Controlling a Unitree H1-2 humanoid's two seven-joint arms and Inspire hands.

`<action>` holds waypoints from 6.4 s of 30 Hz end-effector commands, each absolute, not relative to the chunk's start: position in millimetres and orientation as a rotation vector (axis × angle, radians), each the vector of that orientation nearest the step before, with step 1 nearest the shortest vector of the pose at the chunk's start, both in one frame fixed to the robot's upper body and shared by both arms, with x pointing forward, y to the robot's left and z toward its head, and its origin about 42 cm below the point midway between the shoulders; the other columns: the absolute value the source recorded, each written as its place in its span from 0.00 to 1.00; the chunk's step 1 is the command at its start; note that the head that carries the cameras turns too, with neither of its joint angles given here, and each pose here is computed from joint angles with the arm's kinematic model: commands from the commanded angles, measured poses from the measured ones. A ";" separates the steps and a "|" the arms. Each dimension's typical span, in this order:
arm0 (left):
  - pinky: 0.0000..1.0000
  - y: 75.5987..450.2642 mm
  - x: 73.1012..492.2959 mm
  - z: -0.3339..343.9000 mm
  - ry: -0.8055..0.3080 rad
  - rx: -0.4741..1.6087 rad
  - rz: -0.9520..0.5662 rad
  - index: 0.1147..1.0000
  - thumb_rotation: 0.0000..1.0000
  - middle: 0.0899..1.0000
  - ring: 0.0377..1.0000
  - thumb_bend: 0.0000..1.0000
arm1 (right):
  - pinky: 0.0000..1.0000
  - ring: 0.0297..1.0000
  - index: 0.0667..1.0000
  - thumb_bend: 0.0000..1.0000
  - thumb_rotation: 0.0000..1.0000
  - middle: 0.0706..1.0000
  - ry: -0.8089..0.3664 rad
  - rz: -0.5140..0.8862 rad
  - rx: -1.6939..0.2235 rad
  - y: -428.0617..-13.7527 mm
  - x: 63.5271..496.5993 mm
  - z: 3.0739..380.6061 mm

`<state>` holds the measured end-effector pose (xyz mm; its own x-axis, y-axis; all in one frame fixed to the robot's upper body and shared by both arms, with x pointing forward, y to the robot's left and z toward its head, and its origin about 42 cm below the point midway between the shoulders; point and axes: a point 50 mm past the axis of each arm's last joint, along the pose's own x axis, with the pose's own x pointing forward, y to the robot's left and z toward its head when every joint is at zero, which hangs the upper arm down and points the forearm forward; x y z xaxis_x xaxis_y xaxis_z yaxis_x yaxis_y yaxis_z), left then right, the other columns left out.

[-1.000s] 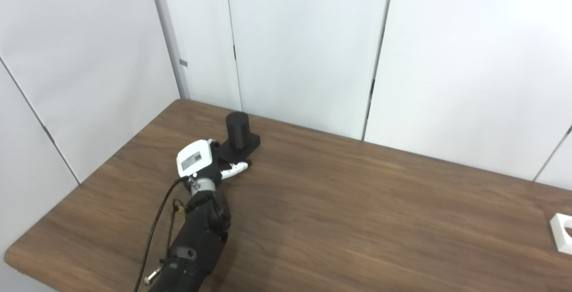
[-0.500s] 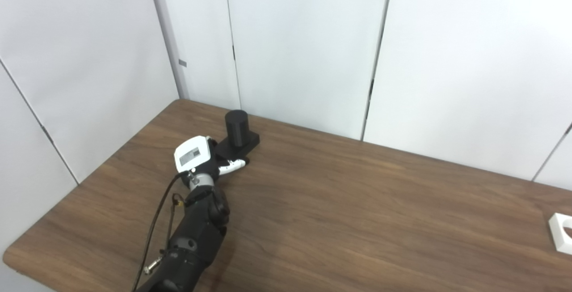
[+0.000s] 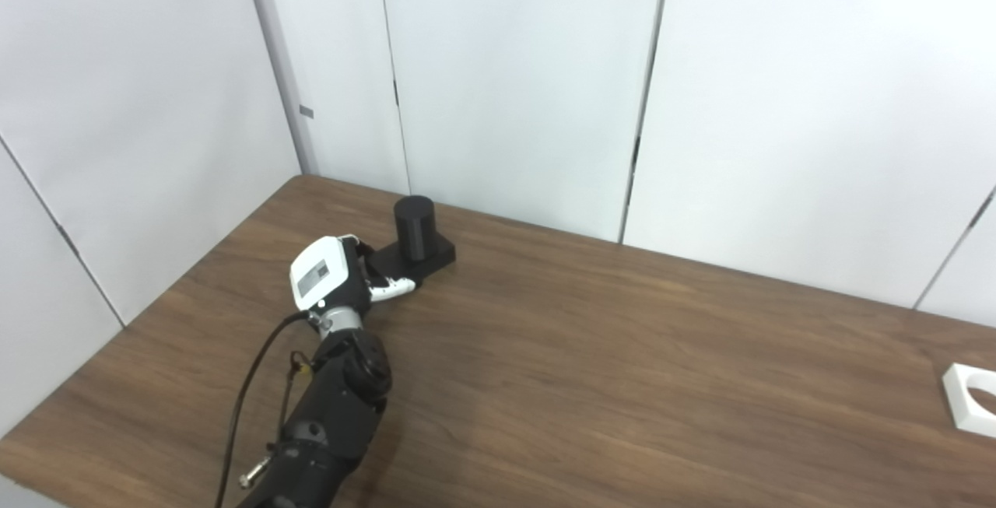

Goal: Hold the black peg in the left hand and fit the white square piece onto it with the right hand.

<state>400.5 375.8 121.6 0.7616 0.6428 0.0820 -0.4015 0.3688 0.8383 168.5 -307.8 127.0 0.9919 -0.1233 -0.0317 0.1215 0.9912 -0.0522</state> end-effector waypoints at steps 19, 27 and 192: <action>0.62 286.5 298.6 131.4 -0.117 0.973 0.200 0.42 0.05 0.65 0.71 0.52 | 1.00 1.00 1.00 0.66 1.00 0.96 0.026 -0.094 -0.110 -285.6 166.2 141.9; 0.65 242.6 258.6 141.4 -0.188 0.925 -0.003 0.42 0.05 0.67 0.74 0.52 | 1.00 1.00 1.00 0.53 1.00 0.93 0.037 -0.098 -0.151 -278.0 167.0 148.1; 0.69 164.1 166.9 111.1 -0.236 0.888 -0.269 0.42 0.05 0.67 0.74 0.52 | 0.83 0.88 0.45 0.52 0.13 0.78 0.116 0.121 -1.606 -378.7 459.5 258.4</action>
